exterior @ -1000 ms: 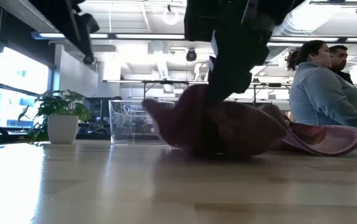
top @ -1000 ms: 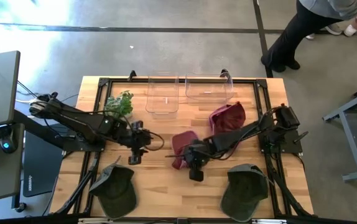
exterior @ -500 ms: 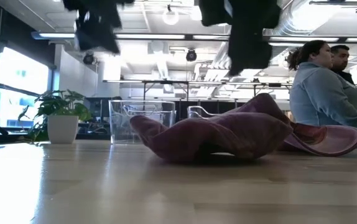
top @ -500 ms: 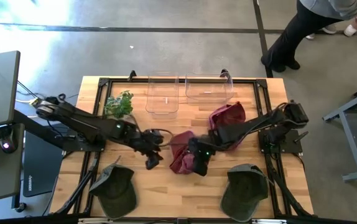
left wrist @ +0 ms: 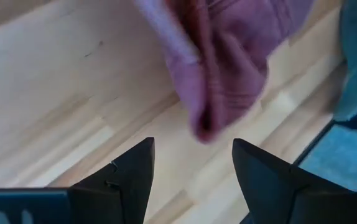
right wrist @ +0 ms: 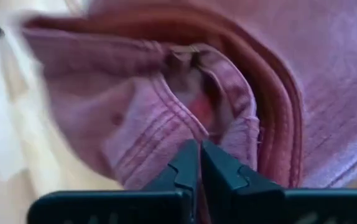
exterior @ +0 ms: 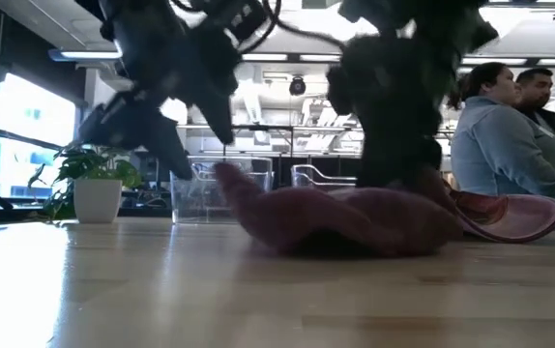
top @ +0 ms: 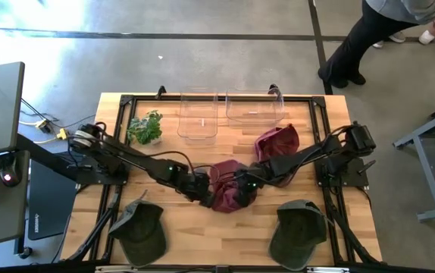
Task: Pick & Place hat
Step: Put the left red cap into the right transparent bin
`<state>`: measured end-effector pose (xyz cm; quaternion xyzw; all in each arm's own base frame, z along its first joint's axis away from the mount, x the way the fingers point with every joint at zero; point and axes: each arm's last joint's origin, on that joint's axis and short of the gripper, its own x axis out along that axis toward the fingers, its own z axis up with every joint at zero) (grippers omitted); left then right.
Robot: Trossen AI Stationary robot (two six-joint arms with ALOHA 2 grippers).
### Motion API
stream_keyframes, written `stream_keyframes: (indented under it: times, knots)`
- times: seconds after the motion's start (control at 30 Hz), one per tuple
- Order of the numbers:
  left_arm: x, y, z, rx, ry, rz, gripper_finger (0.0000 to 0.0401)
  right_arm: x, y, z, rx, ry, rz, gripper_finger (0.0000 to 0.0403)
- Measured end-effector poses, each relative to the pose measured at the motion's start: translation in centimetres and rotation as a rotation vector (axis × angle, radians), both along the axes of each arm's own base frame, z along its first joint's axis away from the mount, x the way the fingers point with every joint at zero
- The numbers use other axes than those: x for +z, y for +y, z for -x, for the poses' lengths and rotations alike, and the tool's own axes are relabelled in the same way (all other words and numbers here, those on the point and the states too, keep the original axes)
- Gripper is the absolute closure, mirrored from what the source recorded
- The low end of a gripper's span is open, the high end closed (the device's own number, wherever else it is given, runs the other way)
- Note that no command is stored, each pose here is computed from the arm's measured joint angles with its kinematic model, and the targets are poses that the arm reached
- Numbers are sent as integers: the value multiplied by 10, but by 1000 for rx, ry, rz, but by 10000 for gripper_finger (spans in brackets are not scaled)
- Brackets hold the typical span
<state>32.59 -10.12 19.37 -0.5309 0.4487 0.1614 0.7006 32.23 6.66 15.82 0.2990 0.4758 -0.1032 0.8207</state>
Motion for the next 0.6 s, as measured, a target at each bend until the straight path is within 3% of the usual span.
stream_keyframes:
  times: [0.17,0.3,0.47,0.6]
  knots:
    - [-19,1,-15,81,-2,69,192,-20,-3,13,21,7,11,396]
    - [-13,5,-28,151,-126,95,192,-26,-3,18,50,11,2,400]
    - [-11,7,-32,317,-165,140,192,-28,-3,19,83,8,20,398]
    - [-13,5,-30,336,-138,150,197,-26,-3,17,112,-20,37,401]
